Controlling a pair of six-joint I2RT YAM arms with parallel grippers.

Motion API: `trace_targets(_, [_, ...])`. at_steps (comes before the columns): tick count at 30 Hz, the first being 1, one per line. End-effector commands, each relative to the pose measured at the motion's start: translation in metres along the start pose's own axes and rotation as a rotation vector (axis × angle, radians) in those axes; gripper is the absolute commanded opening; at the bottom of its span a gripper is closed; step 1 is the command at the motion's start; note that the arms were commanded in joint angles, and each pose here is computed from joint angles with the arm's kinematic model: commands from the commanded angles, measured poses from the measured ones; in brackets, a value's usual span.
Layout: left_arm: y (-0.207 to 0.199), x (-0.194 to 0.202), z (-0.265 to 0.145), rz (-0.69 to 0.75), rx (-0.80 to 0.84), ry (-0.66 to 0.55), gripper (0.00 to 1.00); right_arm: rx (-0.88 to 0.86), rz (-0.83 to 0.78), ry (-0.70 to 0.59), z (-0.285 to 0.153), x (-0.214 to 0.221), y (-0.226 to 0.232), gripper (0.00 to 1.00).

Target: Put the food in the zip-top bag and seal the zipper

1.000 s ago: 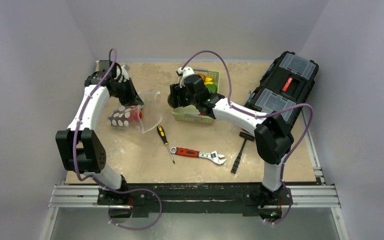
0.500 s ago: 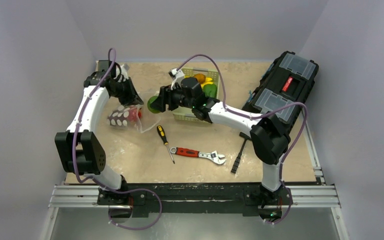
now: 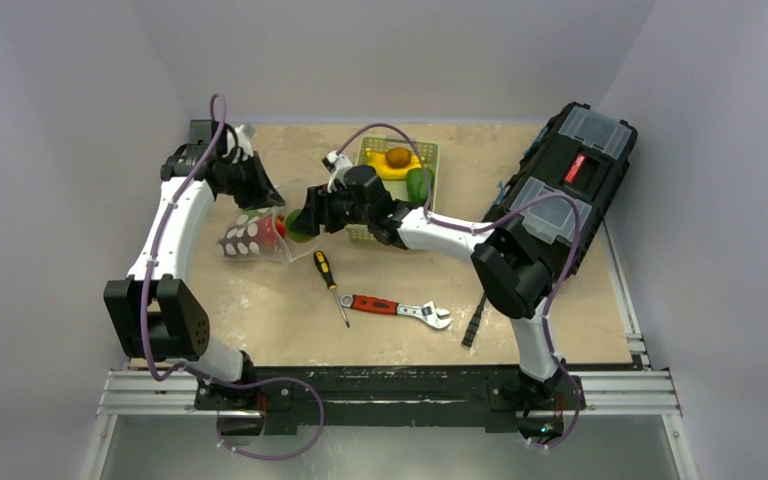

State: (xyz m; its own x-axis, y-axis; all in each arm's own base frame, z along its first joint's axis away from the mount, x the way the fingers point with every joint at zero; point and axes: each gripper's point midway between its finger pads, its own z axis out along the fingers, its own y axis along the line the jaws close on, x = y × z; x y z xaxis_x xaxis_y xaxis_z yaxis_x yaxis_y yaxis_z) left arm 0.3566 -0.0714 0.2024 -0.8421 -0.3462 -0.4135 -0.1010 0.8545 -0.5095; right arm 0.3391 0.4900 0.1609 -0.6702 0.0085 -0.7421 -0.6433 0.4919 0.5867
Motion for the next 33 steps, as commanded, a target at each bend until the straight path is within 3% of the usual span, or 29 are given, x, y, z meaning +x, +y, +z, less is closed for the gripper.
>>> trace_targets(1, [-0.009,-0.007,-0.013,0.062,0.027,-0.068,0.00,-0.096,-0.011,-0.064,0.001,-0.030,0.035,0.39])
trace_targets(9, [-0.007,-0.008,-0.020,0.065,0.026,-0.100,0.00,-0.095,-0.013,-0.061,0.004,-0.032,0.039,0.68])
trace_targets(15, [-0.009,-0.010,-0.024,0.072,0.043,-0.120,0.00,-0.084,-0.032,-0.053,0.005,-0.032,0.043,0.79])
trace_targets(33, [0.001,-0.015,-0.028,0.047,0.021,-0.142,0.00,-0.008,-0.112,-0.091,-0.027,-0.046,0.045,0.81])
